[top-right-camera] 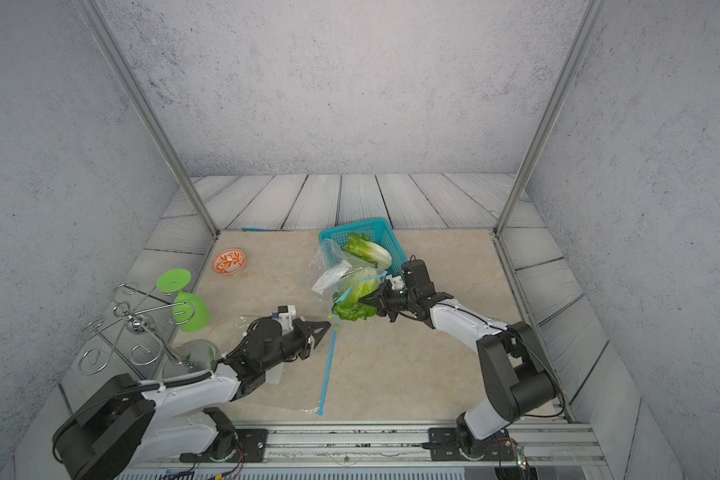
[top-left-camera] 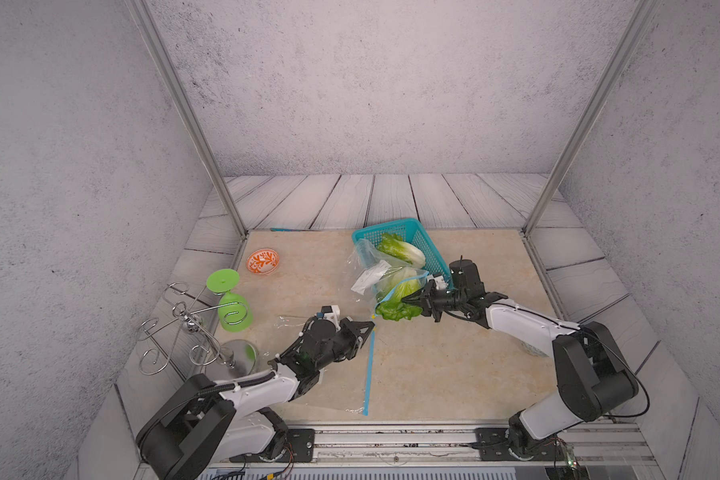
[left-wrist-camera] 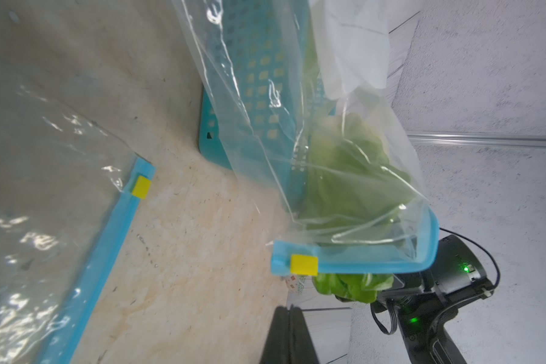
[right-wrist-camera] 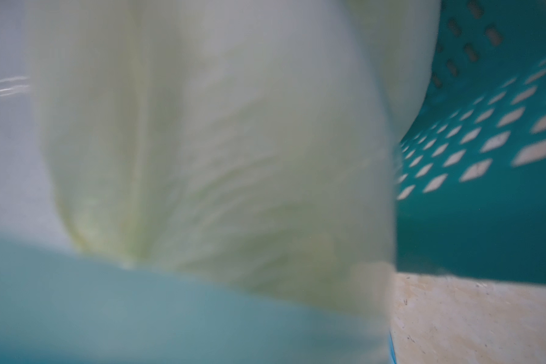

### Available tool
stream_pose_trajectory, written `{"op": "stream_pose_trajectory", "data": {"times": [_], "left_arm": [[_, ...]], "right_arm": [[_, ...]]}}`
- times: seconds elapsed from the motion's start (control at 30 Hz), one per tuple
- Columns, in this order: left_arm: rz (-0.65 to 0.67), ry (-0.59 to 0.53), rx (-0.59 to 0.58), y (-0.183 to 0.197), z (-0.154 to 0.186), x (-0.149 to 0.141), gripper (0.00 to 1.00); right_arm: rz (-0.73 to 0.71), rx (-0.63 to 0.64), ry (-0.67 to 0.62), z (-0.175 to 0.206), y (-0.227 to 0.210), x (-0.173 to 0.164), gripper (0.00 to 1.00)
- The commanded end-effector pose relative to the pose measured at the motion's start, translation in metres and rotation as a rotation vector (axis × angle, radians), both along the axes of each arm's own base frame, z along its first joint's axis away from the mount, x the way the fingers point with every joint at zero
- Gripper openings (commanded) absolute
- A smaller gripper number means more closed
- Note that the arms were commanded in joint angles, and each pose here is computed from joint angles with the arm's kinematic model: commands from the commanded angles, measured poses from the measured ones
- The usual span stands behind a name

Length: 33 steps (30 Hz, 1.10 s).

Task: Put the chinese cabbages into a zipper bag and zip it
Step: Place the Chinese cabbage in the zipper food storage bag.

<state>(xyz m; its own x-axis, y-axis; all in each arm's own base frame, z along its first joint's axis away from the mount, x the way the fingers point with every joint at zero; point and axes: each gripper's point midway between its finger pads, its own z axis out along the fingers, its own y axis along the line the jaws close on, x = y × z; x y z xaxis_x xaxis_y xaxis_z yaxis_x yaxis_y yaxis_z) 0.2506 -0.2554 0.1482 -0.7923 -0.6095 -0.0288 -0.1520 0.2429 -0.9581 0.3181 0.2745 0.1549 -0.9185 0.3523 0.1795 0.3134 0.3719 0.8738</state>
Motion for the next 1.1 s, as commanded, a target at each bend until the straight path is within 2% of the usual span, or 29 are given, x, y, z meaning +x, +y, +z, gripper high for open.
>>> {"op": "stream_pose_trajectory", "data": {"times": [0.0,0.07,0.17,0.23,0.3,0.47,0.6,0.73,0.97,1.03,1.07], "left_arm": [[-0.112,-0.025,0.132,0.008,0.018,-0.013,0.06],[-0.162,-0.06,0.28,0.026,0.025,-0.013,0.17],[-0.268,-0.181,0.421,0.03,0.049,-0.008,0.32],[-0.391,-0.258,0.519,0.02,0.054,-0.005,0.36],[-0.499,-0.287,0.588,0.012,0.053,-0.001,0.4],[-0.648,-0.443,0.831,-0.007,0.061,0.012,0.5],[-0.721,-0.574,0.997,-0.029,0.07,0.025,0.52],[-0.8,-0.599,1.064,-0.048,0.059,0.03,0.52],[-0.799,-0.613,1.175,-0.052,0.053,0.049,0.42],[-0.786,-0.627,1.178,-0.054,0.056,0.052,0.34],[-0.781,-0.631,1.167,-0.056,0.058,0.052,0.26]], "right_arm": [[-0.08,-0.124,-0.012,-0.014,-0.015,0.008,0.0],[-0.059,-0.136,-0.009,-0.016,-0.015,0.005,0.0],[-0.041,-0.131,-0.007,-0.015,-0.013,0.003,0.0],[-0.027,-0.131,-0.003,-0.015,-0.011,0.002,0.0],[-0.027,-0.129,-0.008,-0.013,-0.011,0.002,0.0],[-0.011,-0.135,-0.009,-0.012,-0.01,0.001,0.0],[0.002,-0.142,-0.008,-0.014,-0.009,-0.001,0.0],[0.008,-0.144,-0.011,-0.014,-0.01,-0.003,0.0],[0.015,-0.139,-0.018,-0.012,-0.009,-0.003,0.0],[0.015,-0.137,-0.022,-0.011,-0.009,-0.003,0.0],[0.017,-0.134,-0.022,-0.01,-0.009,-0.004,0.0]]}}
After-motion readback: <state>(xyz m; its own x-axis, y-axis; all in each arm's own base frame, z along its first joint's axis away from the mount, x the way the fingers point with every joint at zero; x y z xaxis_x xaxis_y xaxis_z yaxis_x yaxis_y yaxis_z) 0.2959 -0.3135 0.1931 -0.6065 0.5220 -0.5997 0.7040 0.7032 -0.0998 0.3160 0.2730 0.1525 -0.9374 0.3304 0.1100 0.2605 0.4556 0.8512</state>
